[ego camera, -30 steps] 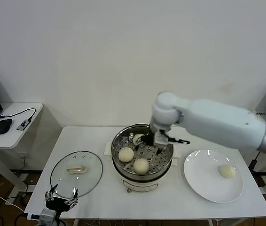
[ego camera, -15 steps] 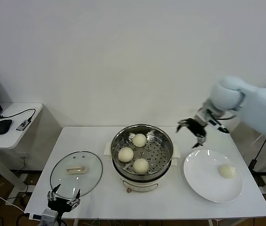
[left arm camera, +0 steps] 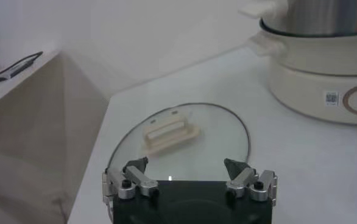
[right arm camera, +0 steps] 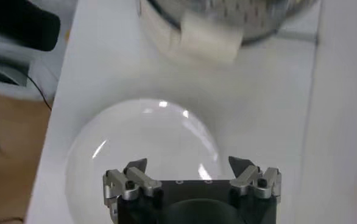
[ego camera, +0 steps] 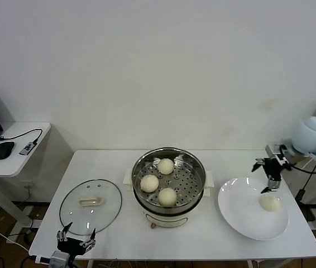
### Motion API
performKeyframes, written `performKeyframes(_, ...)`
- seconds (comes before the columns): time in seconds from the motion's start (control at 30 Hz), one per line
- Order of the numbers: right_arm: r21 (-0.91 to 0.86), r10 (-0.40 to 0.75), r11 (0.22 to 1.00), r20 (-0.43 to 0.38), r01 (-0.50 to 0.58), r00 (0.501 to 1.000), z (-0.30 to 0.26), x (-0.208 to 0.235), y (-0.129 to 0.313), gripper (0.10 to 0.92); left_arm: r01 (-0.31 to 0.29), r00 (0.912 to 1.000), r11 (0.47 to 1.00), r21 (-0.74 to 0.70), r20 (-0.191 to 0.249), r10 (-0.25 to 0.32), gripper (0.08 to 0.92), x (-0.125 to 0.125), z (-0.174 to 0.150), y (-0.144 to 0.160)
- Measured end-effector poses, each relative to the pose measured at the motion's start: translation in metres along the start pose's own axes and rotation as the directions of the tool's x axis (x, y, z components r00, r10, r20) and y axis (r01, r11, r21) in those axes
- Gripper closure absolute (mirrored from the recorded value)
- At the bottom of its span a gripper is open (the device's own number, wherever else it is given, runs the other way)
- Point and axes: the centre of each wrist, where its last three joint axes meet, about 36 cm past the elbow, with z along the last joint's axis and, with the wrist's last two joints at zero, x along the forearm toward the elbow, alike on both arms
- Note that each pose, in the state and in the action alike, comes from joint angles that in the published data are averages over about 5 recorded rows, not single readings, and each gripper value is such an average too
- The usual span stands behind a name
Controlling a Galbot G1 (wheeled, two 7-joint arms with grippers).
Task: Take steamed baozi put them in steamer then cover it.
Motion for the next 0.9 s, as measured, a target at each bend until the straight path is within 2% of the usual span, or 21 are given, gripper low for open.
performKeyframes(0.5,-0.056,-0.025,0.998,-0.093,0.019,0.995,0.045,-0.059,0.006,0.200,0.009,0.9995,1.000,0.004,-0.032,-0.008,0.177,-0.006,0.010,0.002)
performKeyframes(0.9,-0.044,-0.022,0.999,-0.137,0.016,0.990,0.049,-0.096,0.014,0.200,0.001,0.9989,1.000,0.004,-0.046,-0.001,0.177,-0.008,0.014,-0.001)
